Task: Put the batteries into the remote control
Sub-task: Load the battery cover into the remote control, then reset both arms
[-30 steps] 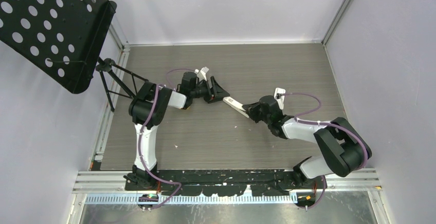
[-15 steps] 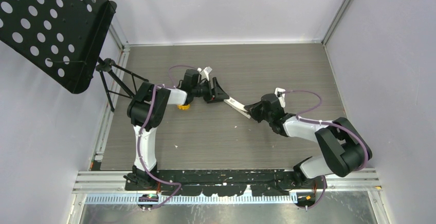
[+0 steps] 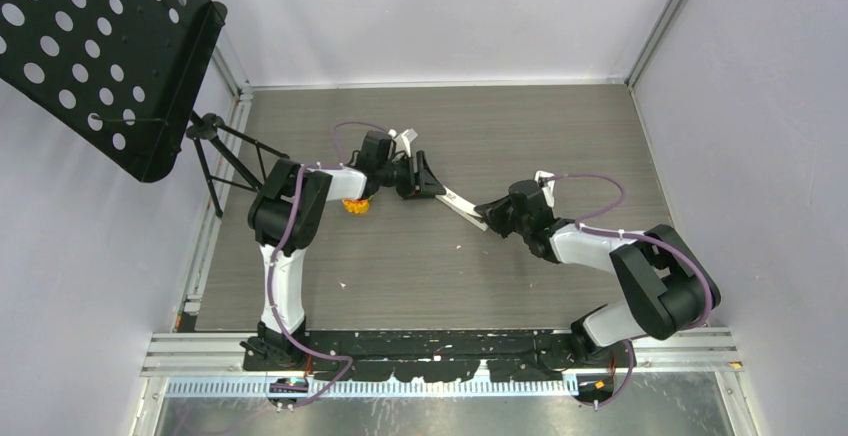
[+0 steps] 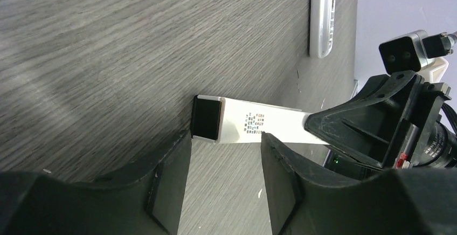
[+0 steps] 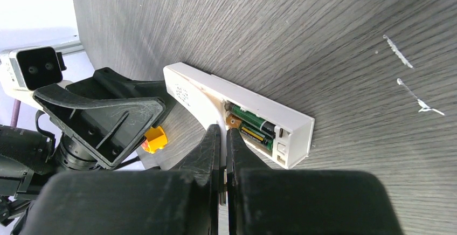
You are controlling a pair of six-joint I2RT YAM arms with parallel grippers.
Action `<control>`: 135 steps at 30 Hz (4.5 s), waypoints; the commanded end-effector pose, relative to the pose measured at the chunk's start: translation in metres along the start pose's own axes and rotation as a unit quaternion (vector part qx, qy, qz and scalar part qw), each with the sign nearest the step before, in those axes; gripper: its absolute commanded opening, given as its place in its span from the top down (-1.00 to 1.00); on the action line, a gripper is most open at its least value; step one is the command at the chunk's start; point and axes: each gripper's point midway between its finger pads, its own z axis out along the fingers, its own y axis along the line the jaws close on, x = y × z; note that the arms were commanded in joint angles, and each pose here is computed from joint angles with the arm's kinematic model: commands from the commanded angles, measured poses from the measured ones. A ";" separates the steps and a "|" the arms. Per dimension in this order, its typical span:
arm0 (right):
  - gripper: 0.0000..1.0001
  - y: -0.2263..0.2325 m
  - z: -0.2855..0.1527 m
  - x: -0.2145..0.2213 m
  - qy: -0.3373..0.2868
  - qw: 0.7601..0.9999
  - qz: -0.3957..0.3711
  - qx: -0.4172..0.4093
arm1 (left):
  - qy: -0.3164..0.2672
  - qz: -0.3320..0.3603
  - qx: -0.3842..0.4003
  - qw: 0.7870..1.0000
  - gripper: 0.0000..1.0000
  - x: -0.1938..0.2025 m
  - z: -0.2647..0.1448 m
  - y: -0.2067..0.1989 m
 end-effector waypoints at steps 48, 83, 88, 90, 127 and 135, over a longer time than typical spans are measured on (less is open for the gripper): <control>0.31 -0.041 -0.040 -0.012 0.007 0.991 -0.102 0.086 | 0.070 0.004 -0.196 0.978 0.35 0.044 -0.001 0.071; 0.99 -0.060 -0.017 0.001 0.038 0.988 -0.104 0.110 | 0.091 -0.009 -0.183 0.979 0.68 0.055 0.004 0.074; 0.99 -0.068 -0.011 0.002 0.043 0.985 -0.103 0.130 | 0.102 -0.018 -0.168 0.980 0.90 0.063 0.008 0.075; 0.99 -0.072 -0.010 0.001 0.042 0.983 -0.104 0.142 | 0.106 -0.021 -0.167 0.980 1.00 0.066 0.009 0.077; -0.73 0.054 -0.271 -0.179 -0.380 0.873 -0.292 0.086 | -0.111 0.102 -0.289 0.945 -0.99 -0.045 -0.172 -0.057; -0.75 0.039 -0.371 -0.197 -0.497 0.840 -0.214 0.034 | -0.198 0.161 -0.254 0.933 -0.99 -0.002 -0.250 -0.107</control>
